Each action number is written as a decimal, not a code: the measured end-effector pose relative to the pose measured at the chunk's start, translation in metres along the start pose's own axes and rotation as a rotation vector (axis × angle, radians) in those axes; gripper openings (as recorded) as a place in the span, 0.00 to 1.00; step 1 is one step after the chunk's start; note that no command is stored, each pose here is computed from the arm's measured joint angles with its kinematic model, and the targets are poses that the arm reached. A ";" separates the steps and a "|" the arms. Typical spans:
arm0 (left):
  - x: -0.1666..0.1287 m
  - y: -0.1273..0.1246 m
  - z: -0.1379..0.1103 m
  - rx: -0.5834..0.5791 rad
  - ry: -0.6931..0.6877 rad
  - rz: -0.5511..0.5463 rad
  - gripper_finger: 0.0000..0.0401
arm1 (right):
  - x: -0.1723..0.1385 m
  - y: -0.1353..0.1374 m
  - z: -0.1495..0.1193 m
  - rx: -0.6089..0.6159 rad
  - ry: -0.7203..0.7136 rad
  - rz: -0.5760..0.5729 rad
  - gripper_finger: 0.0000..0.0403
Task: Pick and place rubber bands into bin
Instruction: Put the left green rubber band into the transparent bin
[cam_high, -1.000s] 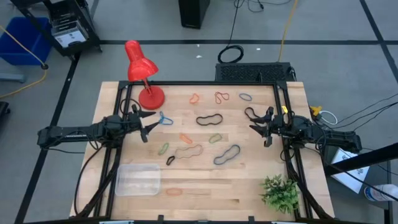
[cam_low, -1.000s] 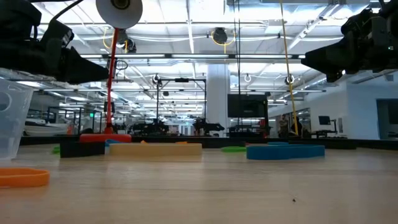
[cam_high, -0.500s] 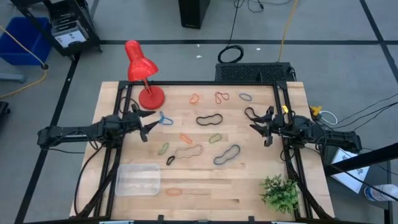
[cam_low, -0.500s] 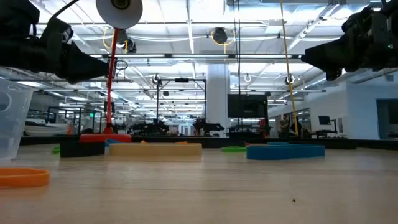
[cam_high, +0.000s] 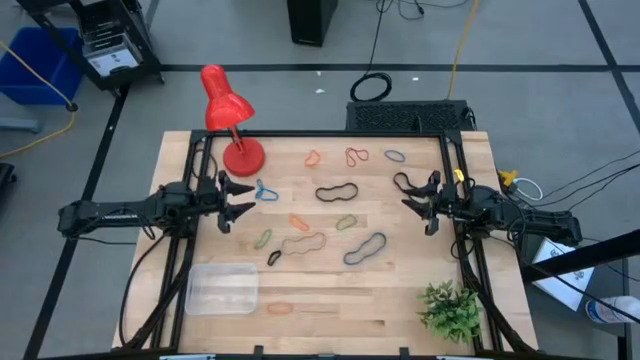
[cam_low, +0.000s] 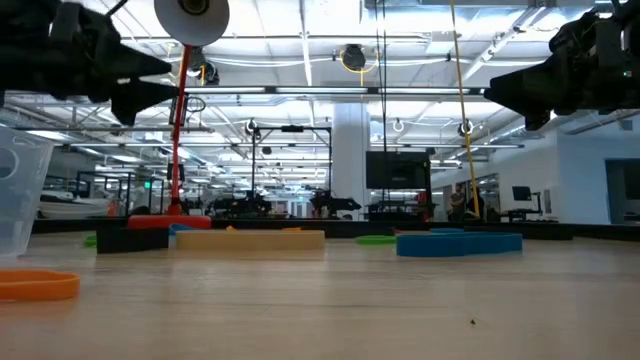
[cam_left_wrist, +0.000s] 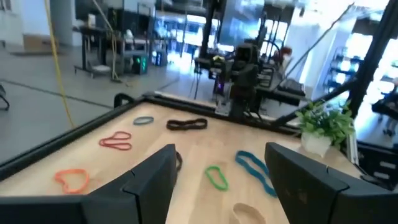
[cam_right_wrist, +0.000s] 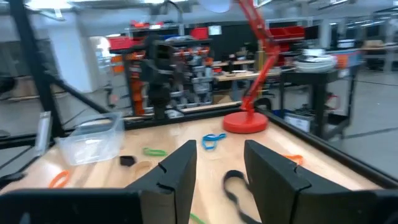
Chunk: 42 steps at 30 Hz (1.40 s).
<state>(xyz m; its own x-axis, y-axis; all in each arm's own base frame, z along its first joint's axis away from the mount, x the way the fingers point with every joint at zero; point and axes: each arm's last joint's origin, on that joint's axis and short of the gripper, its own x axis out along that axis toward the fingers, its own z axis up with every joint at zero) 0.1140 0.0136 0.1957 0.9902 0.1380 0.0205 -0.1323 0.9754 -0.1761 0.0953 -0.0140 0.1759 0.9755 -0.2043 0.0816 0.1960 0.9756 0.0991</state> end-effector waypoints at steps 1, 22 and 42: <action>0.002 -0.003 0.010 0.013 0.011 -0.004 0.63 | 0.000 -0.001 0.000 0.000 -0.002 -0.024 0.32; 0.097 -0.045 0.021 0.115 0.994 0.069 0.63 | 0.000 -0.006 0.000 -0.009 -0.012 -0.206 0.32; 0.118 -0.029 -0.052 -0.189 1.405 0.338 0.57 | 0.000 -0.006 0.000 -0.036 -0.005 -0.206 0.32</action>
<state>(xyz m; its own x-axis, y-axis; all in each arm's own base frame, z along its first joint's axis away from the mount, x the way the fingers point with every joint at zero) 0.2370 -0.0078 0.1517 0.1545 -0.0348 -0.9874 -0.4654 0.8790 -0.1038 0.0942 -0.0198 0.1751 0.9138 -0.4003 0.0685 0.3951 0.9153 0.0785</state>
